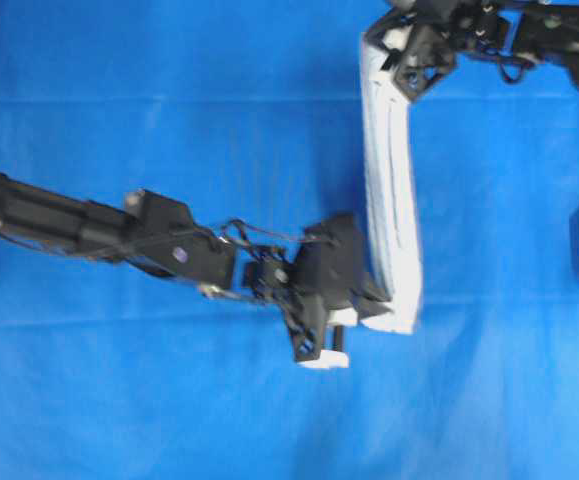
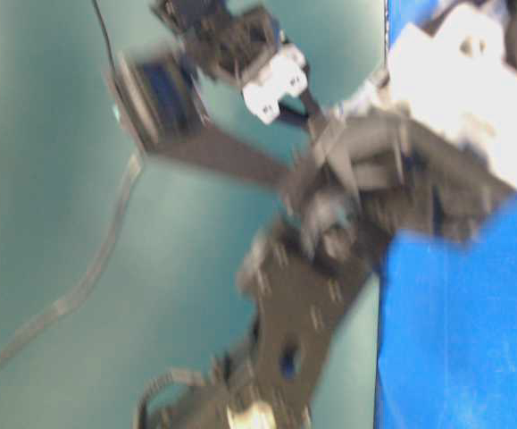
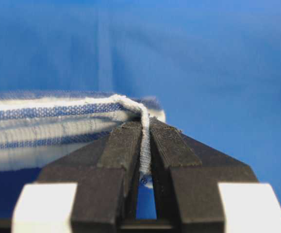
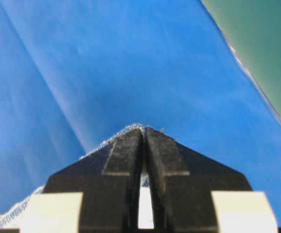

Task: Fold the blue towel.
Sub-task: 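Lift the strip and swing it to a vertical orientation with both grippers, then lower the strip, open both grippers and pull them back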

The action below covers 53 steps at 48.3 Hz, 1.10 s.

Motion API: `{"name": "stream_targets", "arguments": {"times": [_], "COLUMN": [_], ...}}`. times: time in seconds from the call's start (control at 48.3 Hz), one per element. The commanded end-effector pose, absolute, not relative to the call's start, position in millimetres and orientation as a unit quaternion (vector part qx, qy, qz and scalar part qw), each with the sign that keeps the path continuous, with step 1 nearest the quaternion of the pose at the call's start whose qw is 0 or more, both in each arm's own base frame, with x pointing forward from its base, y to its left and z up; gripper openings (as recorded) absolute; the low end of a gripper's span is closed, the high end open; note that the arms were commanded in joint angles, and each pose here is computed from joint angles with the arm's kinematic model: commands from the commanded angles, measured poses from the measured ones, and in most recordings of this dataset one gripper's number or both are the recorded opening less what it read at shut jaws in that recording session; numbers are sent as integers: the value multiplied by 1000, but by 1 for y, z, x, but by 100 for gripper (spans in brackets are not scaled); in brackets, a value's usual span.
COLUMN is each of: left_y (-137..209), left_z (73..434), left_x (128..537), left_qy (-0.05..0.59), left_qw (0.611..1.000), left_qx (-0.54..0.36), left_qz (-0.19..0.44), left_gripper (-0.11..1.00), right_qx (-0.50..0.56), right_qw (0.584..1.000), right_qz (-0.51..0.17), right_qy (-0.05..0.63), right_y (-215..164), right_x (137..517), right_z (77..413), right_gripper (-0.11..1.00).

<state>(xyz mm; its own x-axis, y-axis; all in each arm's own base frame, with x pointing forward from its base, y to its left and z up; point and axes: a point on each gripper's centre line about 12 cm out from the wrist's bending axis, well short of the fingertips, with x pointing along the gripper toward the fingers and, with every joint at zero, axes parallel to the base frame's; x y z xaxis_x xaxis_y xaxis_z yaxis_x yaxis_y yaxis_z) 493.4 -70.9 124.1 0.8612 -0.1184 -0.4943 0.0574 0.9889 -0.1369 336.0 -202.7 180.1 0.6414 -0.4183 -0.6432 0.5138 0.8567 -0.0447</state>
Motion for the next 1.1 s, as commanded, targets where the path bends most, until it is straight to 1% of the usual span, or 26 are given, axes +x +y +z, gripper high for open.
{"name": "stream_targets", "arguments": {"times": [0.0, 0.186, 0.456, 0.518, 0.58, 0.622, 0.663, 0.725, 0.746, 0.767, 0.829, 0.87, 0.932, 0.974, 1.077], "left_y": [-76, -78, -80, -80, -79, -79, -79, -79, -79, -78, -77, -76, -74, -73, -70], "left_z": [141, 130, 127, 126, 126, 125, 125, 124, 125, 125, 128, 134, 141, 147, 165], "left_x": [480, 457, 453, 452, 452, 452, 451, 448, 446, 444, 437, 429, 417, 409, 389], "left_qy": [237, 251, 258, 260, 262, 264, 268, 279, 285, 290, 310, 327, 347, 359, 369], "left_qw": [967, 962, 960, 960, 959, 959, 958, 955, 953, 952, 946, 940, 933, 929, 925], "left_qx": [-78, -97, -94, -94, -94, -94, -94, -92, -91, -91, -89, -86, -85, -83, -80], "left_qz": [-49, -47, -50, -50, -49, -49, -48, -47, -47, -46, -44, -43, -40, -39, -39], "left_gripper": [2, 2, 2, 5, 12, 19, 28, 45, 51, 56, 70, 74, 72, 71, 70], "right_qx": [61, 59, 57, 57, 58, 58, 57, 58, 58, 58, 55, 51, 45, 44, 40], "right_qw": [914, 916, 917, 916, 916, 916, 916, 915, 915, 915, 915, 915, 916, 916, 917], "right_qz": [-254, -249, -242, -242, -243, -243, -242, -243, -244, -244, -244, -244, -245, -246, -248], "right_qy": [312, 310, 313, 313, 314, 315, 315, 316, 316, 316, 317, 317, 315, 313, 309], "right_y": [-207, -209, -206, -206, -206, -206, -206, -206, -206, -206, -206, -205, -204, -203, -198], "right_x": [353, 365, 369, 369, 369, 369, 369, 369, 368, 368, 367, 366, 363, 360, 350], "right_z": [195, 194, 189, 189, 189, 189, 189, 189, 189, 190, 191, 193, 199, 203, 212], "right_gripper": [4, 4, 4, 4, 4, 4, 4, 5, 7, 11, 28, 41, 55, 59, 56]}}
